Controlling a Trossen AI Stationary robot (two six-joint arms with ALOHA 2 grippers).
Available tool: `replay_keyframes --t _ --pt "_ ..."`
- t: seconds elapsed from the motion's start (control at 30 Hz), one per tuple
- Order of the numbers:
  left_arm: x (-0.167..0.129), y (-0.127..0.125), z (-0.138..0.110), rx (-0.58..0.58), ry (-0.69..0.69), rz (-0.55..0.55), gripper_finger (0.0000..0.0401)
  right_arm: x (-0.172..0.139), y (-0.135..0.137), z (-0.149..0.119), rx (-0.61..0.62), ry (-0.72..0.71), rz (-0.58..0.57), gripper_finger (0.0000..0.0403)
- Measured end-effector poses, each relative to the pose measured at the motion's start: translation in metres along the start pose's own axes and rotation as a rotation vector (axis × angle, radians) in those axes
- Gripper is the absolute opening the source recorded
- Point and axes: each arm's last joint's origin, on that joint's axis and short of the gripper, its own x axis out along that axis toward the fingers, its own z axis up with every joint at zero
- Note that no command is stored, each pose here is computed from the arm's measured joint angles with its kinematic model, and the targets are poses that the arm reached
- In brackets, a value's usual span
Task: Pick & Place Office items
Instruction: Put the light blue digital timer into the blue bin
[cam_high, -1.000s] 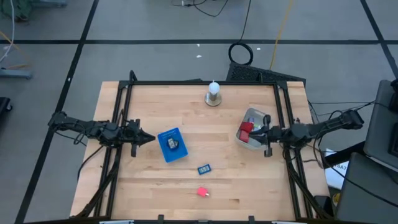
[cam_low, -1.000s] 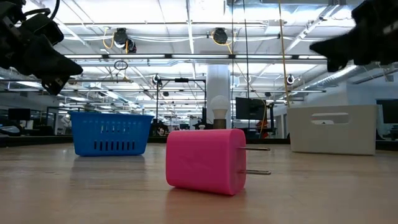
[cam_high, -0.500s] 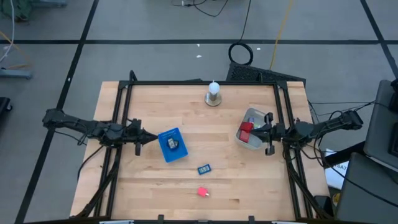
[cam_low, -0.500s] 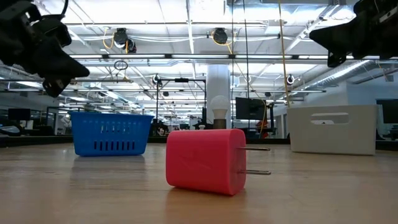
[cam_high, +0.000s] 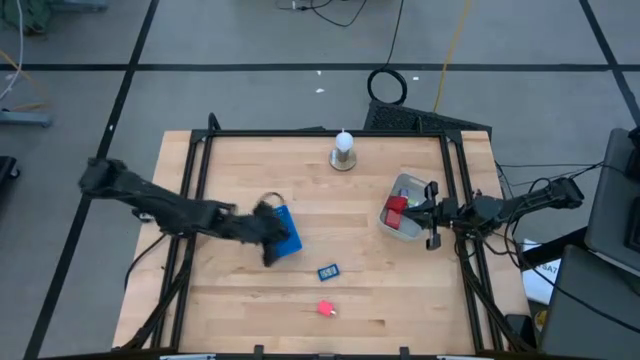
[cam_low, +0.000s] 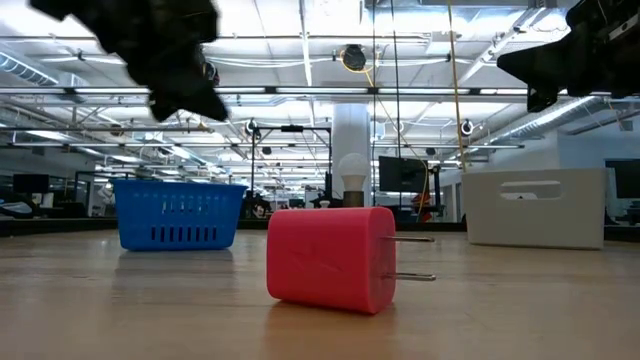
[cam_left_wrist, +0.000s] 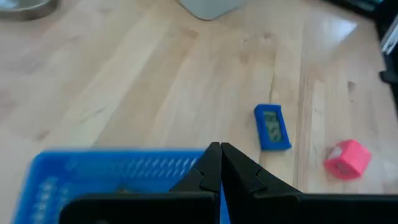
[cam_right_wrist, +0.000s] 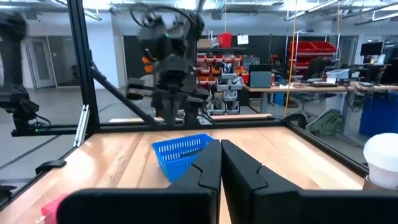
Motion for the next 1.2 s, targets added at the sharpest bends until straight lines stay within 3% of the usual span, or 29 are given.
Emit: replay_keyframes --t 0.2,0.4,0.6,0.8,0.97,1.2 --pt "0.059 -0.043 0.028 0.134 0.057 0.016 0.0048 0.0 0.0 -0.004 0.014 0.042 0.001 0.0002" --pt "0.108 -0.073 0.033 0.227 0.223 -0.044 0.0139 0.0 0.0 -0.01 0.018 0.097 0.0 0.0002" --pt "0.149 -0.084 0.032 0.246 0.329 -0.021 0.025 0.0 0.0 -0.01 0.017 0.103 0.0 0.0001" --pt "0.169 -0.078 0.024 0.186 0.473 0.076 0.033 0.0 0.0 -0.01 0.043 0.104 -0.001 0.0001" --pt "0.172 -0.077 0.023 0.178 0.477 0.08 0.0361 0.0 0.0 -0.011 0.04 0.112 -0.001 0.0001" --pt "0.173 -0.072 0.021 0.244 0.493 0.105 0.0359 0.0 0.0 -0.011 0.04 0.111 -0.001 0.0001"
